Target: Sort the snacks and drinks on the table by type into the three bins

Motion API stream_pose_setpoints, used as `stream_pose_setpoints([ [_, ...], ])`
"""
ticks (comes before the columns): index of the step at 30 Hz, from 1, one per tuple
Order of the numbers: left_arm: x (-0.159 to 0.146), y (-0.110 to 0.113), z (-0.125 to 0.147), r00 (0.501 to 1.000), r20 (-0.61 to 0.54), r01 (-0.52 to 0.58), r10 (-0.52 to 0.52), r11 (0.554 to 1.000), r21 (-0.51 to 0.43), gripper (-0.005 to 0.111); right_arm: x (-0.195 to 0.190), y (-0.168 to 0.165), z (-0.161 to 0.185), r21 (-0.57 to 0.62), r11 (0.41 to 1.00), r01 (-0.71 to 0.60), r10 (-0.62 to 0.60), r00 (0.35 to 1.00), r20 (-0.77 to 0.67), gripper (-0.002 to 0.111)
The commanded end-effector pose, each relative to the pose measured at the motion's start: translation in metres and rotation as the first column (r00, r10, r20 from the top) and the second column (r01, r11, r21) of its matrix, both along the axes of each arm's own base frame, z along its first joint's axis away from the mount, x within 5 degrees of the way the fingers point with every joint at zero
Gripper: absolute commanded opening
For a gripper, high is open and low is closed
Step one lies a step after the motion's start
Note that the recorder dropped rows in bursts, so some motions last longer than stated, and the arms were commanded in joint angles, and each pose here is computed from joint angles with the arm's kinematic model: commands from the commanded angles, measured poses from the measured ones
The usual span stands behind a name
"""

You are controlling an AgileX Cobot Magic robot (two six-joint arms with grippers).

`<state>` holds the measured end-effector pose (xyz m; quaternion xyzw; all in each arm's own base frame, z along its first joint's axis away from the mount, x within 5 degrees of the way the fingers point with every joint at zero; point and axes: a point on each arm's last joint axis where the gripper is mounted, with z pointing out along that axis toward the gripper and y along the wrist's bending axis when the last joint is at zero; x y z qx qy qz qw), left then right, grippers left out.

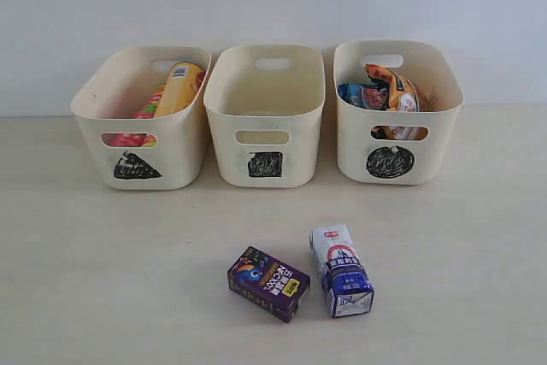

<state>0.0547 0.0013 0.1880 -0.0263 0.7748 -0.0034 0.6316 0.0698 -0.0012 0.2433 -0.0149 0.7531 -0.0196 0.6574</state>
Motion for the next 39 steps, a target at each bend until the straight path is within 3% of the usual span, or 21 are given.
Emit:
stream_pose_setpoints([
  [1,0.0,0.0,-0.001,1.0,-0.002,0.001,-0.001,1.0,-0.008,0.004,-0.001,0.0,-0.007,-0.002,1.0,0.002,-0.002,1.0,-0.017,0.0],
  [18,0.0,0.0,-0.001,1.0,-0.002,0.001,-0.001,1.0,-0.008,0.004,-0.014,0.002,-0.049,0.07,0.997,-0.015,0.014,1.0,0.012,0.0],
  [29,0.0,0.0,-0.001,1.0,-0.002,0.001,-0.001,1.0,-0.008,0.004,-0.014,0.002,-0.05,0.065,0.998,-0.015,0.015,1.0,0.0,0.0],
  [39,0.0,0.0,-0.001,1.0,-0.002,0.001,-0.001,1.0,-0.008,0.004,-0.016,0.003,-0.059,0.077,0.997,-0.013,0.021,0.995,-0.097,0.0],
])
